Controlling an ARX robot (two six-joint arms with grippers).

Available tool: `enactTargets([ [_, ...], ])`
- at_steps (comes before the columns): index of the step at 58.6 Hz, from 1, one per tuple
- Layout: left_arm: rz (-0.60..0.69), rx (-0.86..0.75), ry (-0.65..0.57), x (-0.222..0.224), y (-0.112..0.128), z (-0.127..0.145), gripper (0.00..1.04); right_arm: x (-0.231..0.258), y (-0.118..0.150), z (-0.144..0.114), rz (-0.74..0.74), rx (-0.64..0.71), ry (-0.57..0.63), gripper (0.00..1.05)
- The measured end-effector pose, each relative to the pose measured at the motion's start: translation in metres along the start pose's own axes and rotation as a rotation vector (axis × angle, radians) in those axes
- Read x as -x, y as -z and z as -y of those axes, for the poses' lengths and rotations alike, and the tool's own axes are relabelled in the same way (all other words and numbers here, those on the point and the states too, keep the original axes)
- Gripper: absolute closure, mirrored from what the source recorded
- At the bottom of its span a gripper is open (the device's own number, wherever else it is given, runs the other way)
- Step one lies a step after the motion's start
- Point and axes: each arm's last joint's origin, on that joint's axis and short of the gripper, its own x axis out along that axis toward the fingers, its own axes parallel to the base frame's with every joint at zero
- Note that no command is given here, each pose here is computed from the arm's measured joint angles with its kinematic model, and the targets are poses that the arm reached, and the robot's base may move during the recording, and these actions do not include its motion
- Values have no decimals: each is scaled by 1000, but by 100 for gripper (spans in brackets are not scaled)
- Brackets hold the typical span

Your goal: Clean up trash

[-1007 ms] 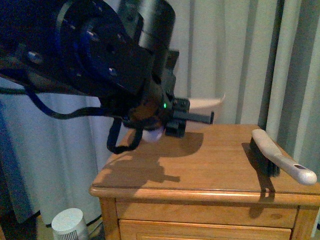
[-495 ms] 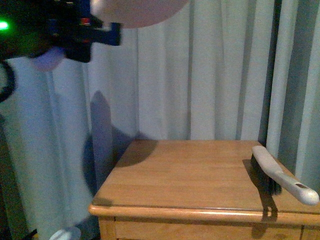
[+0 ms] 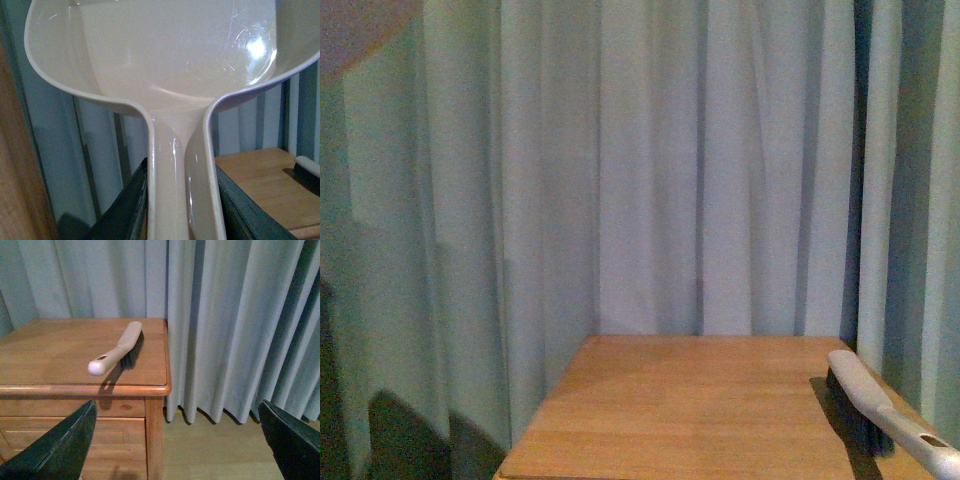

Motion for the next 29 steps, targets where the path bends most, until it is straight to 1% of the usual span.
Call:
enactTargets([
  [9, -4, 83, -50, 22, -8, -12, 77, 0, 0, 0, 0, 0, 0, 7],
  [16, -2, 134, -76, 28, -10, -14, 77, 0, 0, 0, -2, -1, 6, 7],
  [20, -1, 149, -74, 29, -10, -14, 77, -2, 2, -2, -127, -6, 172, 7],
  [23, -2, 159, -75, 29, -10, -15, 77, -8, 1, -5, -185, 10, 261, 7],
  [26, -2, 164, -71, 29, -10, -15, 77, -15, -3, -8, -214, 18, 279, 7],
  [29, -2, 166, -71, 29, -10, -15, 77, -25, -9, -11, -223, 7, 258, 7],
])
